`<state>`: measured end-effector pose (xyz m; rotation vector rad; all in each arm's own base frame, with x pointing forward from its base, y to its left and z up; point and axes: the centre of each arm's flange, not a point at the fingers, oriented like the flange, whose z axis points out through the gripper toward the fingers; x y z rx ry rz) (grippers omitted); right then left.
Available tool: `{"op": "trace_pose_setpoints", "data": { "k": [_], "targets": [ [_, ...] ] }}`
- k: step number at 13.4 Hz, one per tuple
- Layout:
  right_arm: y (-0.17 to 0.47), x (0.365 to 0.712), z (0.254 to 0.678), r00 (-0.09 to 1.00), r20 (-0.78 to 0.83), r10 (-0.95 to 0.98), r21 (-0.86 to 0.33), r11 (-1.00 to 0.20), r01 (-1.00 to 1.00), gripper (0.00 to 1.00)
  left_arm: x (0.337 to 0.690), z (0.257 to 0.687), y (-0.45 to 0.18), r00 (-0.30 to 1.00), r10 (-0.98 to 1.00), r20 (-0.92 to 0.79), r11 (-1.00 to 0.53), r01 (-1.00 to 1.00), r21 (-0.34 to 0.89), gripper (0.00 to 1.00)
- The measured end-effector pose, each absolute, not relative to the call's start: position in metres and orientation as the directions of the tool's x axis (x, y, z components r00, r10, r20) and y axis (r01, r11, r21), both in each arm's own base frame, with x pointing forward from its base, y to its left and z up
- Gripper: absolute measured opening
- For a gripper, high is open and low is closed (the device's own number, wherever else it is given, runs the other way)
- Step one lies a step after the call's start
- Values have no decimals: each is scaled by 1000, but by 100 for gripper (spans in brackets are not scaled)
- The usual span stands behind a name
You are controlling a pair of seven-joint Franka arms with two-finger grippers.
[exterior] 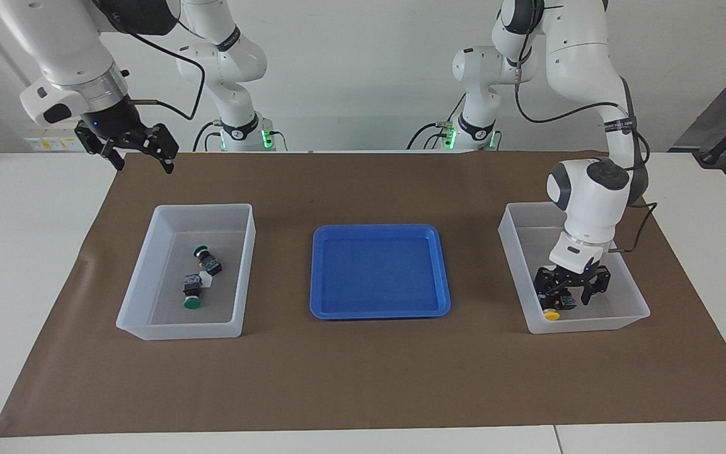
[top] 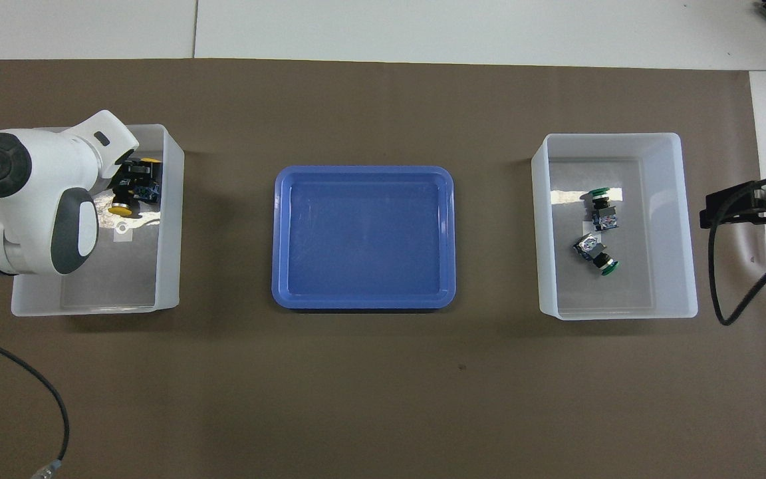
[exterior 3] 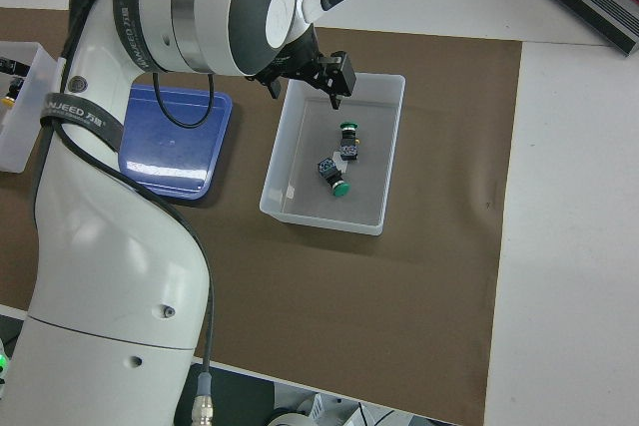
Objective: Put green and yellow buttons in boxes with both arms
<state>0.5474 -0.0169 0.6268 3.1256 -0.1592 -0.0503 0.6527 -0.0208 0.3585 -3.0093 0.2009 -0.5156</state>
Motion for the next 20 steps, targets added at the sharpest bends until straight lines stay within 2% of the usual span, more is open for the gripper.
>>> {"op": "trace_pose_setpoints", "data": {
  "k": [3, 10, 13, 16, 20],
  "targets": [
    [-17, 547, 626, 995, -33, -96, 13, -995, -96, 100, 638, 411, -25, 947, -141, 288, -988, -115, -103, 100],
    [-17, 547, 626, 995, -34, -93, 13, -996, -92, 100, 568, 549, -23, 972, -118, 204, -989, -97, -109, 100],
    [-17, 547, 626, 995, -34, -93, 13, -996, -92, 100, 567, 594, -25, 977, -91, 195, -995, -79, -68, 100],
    [-18, 547, 626, 995, -34, -93, 21, -996, -92, 100, 575, 619, -25, 988, -56, 142, -998, -58, 7, 100],
    [-15, 548, 626, 996, -29, -81, 50, -996, -79, 100, 579, 612, -22, 994, -51, 97, -999, -52, 10, 100]
  ]
}}
